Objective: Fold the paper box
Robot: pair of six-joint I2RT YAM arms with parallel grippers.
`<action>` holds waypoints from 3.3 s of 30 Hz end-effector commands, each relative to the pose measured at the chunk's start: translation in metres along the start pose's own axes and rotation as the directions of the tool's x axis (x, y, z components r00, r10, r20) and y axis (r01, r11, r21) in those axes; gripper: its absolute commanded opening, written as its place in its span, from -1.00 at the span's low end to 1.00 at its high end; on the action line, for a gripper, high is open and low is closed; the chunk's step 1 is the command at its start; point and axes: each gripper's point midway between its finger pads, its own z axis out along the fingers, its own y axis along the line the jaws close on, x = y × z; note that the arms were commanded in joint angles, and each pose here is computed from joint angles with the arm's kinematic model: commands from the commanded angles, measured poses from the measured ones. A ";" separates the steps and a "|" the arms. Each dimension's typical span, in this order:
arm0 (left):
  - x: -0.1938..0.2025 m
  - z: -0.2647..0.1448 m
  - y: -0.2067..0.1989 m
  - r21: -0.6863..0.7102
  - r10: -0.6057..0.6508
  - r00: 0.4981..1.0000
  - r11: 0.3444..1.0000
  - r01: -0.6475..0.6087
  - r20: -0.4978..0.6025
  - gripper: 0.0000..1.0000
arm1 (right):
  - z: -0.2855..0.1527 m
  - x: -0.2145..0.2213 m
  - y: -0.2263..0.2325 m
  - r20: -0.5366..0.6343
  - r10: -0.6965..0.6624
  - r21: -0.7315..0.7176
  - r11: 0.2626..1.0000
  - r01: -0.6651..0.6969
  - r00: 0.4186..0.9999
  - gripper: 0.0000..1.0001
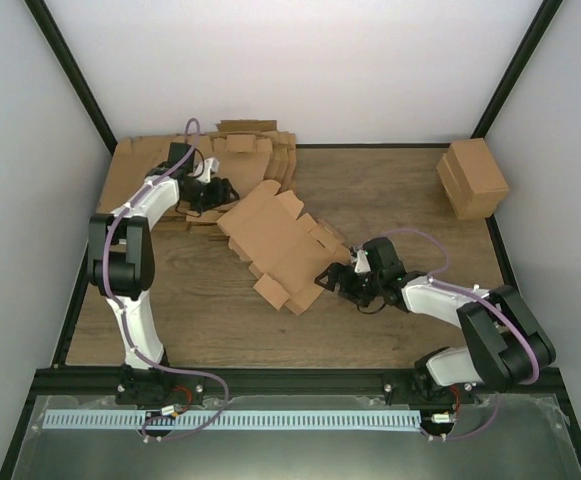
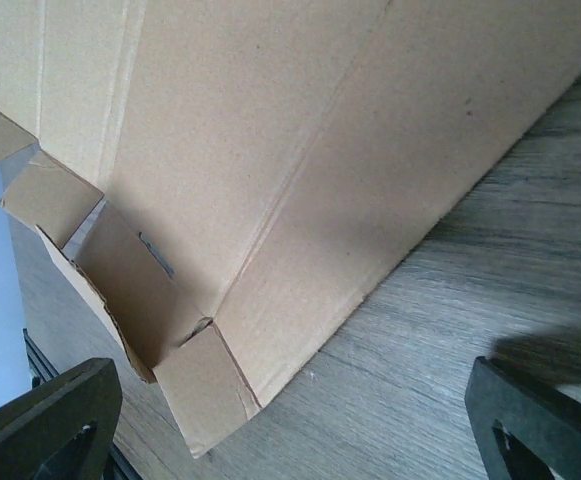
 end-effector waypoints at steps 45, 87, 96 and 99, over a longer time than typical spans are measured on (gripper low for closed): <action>0.144 -0.060 -0.083 0.253 0.179 0.973 0.957 -0.139 -0.143 -0.29 | -0.009 -0.032 -0.023 0.058 -0.033 0.061 0.998 0.030 0.998 0.91; 0.082 -0.142 -0.098 0.018 0.260 0.953 0.964 -0.266 0.154 0.38 | -0.049 -0.024 0.058 -0.123 -0.359 -0.001 0.932 0.361 0.925 -0.99; 0.101 -0.166 -0.159 0.158 0.530 0.772 0.779 -0.607 0.351 0.50 | -0.055 0.004 0.076 -0.252 -0.448 0.157 0.856 0.493 0.858 -0.99; 0.120 -0.157 -0.171 0.176 0.627 0.689 0.681 -0.711 0.364 0.66 | -0.052 0.014 0.078 -0.310 -0.475 0.191 0.817 0.544 0.823 -0.99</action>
